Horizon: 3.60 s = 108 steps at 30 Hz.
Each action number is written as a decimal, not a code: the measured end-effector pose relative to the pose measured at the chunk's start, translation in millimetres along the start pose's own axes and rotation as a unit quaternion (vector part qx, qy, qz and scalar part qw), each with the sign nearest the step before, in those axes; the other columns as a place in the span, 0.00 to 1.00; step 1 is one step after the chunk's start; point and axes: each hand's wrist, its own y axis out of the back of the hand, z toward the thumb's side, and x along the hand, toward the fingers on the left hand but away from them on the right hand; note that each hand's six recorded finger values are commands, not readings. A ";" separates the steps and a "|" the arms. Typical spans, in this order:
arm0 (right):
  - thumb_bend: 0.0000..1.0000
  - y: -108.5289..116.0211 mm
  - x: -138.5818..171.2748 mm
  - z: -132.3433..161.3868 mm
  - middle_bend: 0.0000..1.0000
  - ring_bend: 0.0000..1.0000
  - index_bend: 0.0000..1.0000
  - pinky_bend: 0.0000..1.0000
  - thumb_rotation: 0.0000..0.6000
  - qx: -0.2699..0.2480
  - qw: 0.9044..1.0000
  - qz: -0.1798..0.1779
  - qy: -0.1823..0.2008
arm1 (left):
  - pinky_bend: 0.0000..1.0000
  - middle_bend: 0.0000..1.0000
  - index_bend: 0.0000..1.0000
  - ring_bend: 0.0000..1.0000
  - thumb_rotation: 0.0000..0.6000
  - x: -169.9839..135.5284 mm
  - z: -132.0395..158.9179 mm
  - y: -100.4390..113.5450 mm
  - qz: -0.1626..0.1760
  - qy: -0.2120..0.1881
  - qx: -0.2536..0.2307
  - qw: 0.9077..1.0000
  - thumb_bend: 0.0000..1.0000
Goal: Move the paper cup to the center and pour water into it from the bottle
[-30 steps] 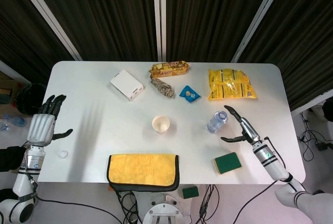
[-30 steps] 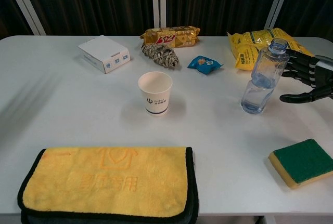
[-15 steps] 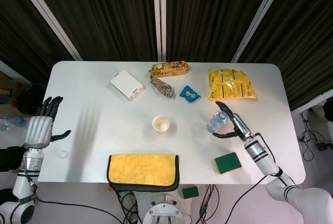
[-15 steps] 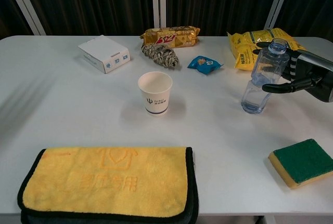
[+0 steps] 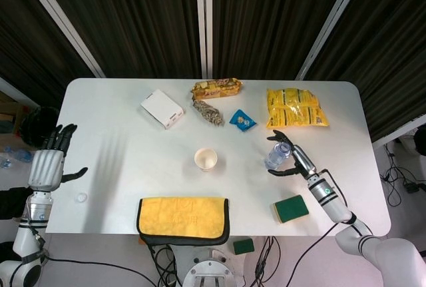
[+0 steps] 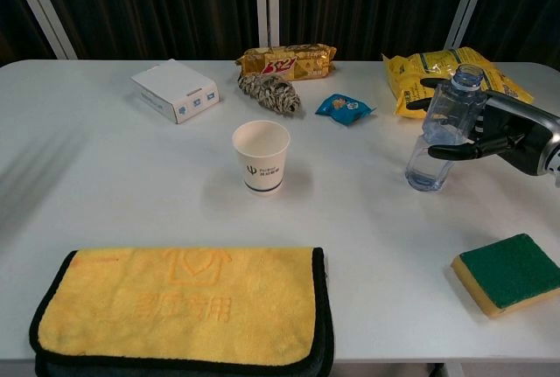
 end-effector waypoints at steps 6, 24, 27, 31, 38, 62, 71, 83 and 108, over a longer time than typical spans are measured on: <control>0.15 -3.3 -3.8 -1.2 0.26 0.06 0.16 0.06 1.00 0.005 1.000 0.005 -0.007 | 0.17 0.09 0.04 0.01 1.00 -1.5 -0.2 -1.2 -0.005 -0.003 -0.006 1.000 0.04; 0.30 2.7 -12.1 4.1 0.63 0.44 0.81 0.46 1.00 0.009 0.999 -0.051 0.000 | 0.17 0.09 0.04 0.01 1.00 -5.8 -10.0 3.3 -0.004 0.008 -0.007 1.000 0.04; 0.30 6.0 -10.8 8.7 0.65 0.46 0.83 0.47 1.00 0.007 0.998 -0.059 0.009 | 0.17 0.09 0.04 0.01 1.00 -7.3 -12.3 4.9 -0.001 0.011 -0.008 1.000 0.04; 0.29 11.5 -7.5 16.3 0.66 0.47 0.85 0.48 1.00 0.007 0.997 -0.067 0.022 | 0.17 0.09 0.04 0.01 1.00 -10.7 -17.1 8.0 0.003 0.016 -0.013 1.000 0.04; 0.30 20.1 -3.4 34.3 0.66 0.48 0.86 0.48 1.00 0.047 0.995 -0.078 0.050 | 0.17 0.09 0.04 0.01 1.00 -16.7 -23.7 13.8 0.010 0.022 -0.015 1.000 0.04; 0.32 -21.3 -57.8 141.0 0.67 0.49 0.86 0.49 1.00 0.434 0.891 -0.076 0.113 | 0.17 0.09 0.04 0.01 1.00 -31.5 -31.7 10.1 0.005 0.028 -0.056 0.998 0.04; 0.35 -46.6 -80.9 149.0 0.67 0.50 0.86 0.50 1.00 0.478 0.869 -0.075 0.105 | 0.17 0.09 0.04 0.01 1.00 -36.5 -34.8 13.2 0.008 0.030 -0.064 0.997 0.04; 0.36 -69.7 -108.6 144.5 0.67 0.50 0.86 0.50 1.00 0.544 0.832 -0.063 0.087 | 0.17 0.09 0.04 0.01 1.00 -38.0 -44.3 17.1 0.012 0.039 -0.071 0.997 0.04; 0.37 -103.1 -119.7 133.3 0.66 0.50 0.86 0.50 1.00 0.638 0.760 -0.029 0.116 | 0.17 0.09 0.04 0.01 1.00 -39.3 -52.7 21.4 0.018 0.044 -0.087 0.995 0.04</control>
